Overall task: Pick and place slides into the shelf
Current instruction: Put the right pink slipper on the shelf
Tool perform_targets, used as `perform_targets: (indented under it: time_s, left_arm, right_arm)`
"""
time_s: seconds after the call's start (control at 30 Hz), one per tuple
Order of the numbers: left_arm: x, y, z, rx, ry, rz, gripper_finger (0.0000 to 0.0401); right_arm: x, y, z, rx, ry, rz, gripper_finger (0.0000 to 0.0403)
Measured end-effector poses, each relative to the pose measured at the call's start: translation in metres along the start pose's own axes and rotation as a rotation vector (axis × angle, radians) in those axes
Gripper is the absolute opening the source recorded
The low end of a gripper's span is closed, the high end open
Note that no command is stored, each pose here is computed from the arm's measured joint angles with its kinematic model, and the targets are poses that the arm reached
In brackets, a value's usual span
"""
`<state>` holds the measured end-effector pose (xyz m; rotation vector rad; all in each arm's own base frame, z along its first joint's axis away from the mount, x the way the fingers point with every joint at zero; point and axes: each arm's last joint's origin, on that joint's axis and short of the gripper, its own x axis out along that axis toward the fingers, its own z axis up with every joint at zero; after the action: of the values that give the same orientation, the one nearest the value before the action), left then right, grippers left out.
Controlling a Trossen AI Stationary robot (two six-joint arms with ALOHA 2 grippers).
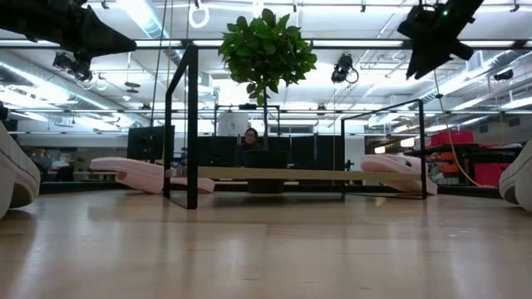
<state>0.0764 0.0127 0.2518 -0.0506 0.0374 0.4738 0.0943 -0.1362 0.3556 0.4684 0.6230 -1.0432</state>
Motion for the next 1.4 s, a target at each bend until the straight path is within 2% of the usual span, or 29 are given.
perform_targets:
  time_s: [0.3,0.57,0.83,1.1,1.4]
  left_arm:
    - [0.0,0.0,0.0,0.005,-0.001,0.001,0.0043]
    - [0.0,0.0,0.0,0.005,-0.001,0.001,0.0035]
    - [0.0,0.0,0.0,0.005,-0.001,0.001,0.0044]
    - [0.0,0.0,0.0,0.005,-0.001,0.001,0.0035]
    - [0.0,0.0,0.0,0.004,-0.001,0.001,0.0044]
  right_arm:
    - [0.038,0.007,-0.007,0.015,0.158,0.002,0.0132]
    - [0.079,0.026,-0.011,-0.054,0.304,0.004,0.0133]
    - [0.097,0.03,-0.005,-0.087,0.274,0.013,0.0139]
    - [0.108,0.018,-0.001,0.012,0.287,0.009,0.0145]
    - [0.133,0.0,-0.003,0.198,0.361,-0.044,0.0159]
